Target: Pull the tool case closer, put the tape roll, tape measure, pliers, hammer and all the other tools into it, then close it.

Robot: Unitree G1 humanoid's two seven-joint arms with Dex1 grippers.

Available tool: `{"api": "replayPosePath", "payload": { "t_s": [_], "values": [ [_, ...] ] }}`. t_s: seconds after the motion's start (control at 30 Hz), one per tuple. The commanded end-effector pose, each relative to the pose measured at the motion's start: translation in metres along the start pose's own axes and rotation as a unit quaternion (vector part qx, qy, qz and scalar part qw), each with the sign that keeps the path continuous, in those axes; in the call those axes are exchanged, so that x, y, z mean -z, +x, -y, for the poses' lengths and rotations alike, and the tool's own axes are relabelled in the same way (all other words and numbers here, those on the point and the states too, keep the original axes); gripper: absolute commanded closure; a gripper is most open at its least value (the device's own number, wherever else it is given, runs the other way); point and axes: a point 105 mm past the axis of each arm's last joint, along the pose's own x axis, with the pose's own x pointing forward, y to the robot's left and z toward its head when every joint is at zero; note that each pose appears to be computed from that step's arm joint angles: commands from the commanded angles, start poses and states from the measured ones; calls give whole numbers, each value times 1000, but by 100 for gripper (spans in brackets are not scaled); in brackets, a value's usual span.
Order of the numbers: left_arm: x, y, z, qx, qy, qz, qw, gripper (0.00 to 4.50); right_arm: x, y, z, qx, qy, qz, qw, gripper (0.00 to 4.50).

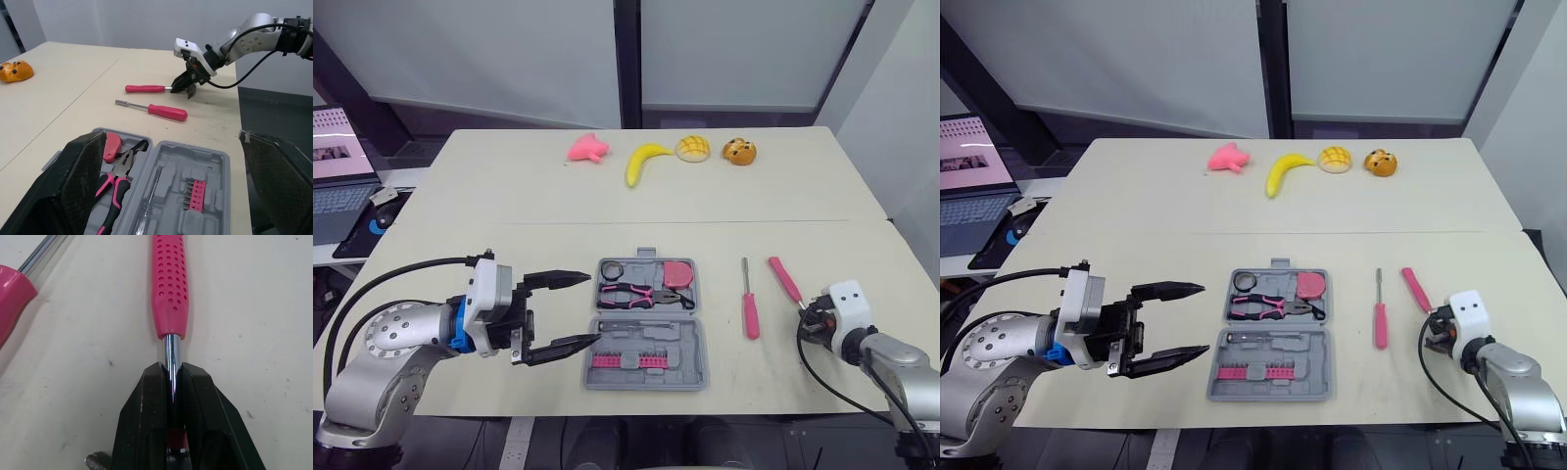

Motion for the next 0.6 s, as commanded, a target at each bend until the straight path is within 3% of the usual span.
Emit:
{"api": "replayPosePath", "payload": {
  "t_s": [0.03,0.2,0.27,0.43,0.6],
  "values": [
    [-8,2,3,18,34,13,999,0,-11,-9,15,13,-15,23,1000,429],
    [-4,-2,9,29,45,18,998,0,-26,-18,19,-2,-70,43,997,429],
    [6,-10,13,32,46,9,998,0,-51,-31,9,-43,-165,67,983,429],
    [28,-28,17,35,37,-22,998,0,-83,-56,-41,-172,-344,74,920,429],
    [47,-39,20,44,33,-55,997,0,-85,-71,-84,-273,-450,26,850,429]
  ]
}}
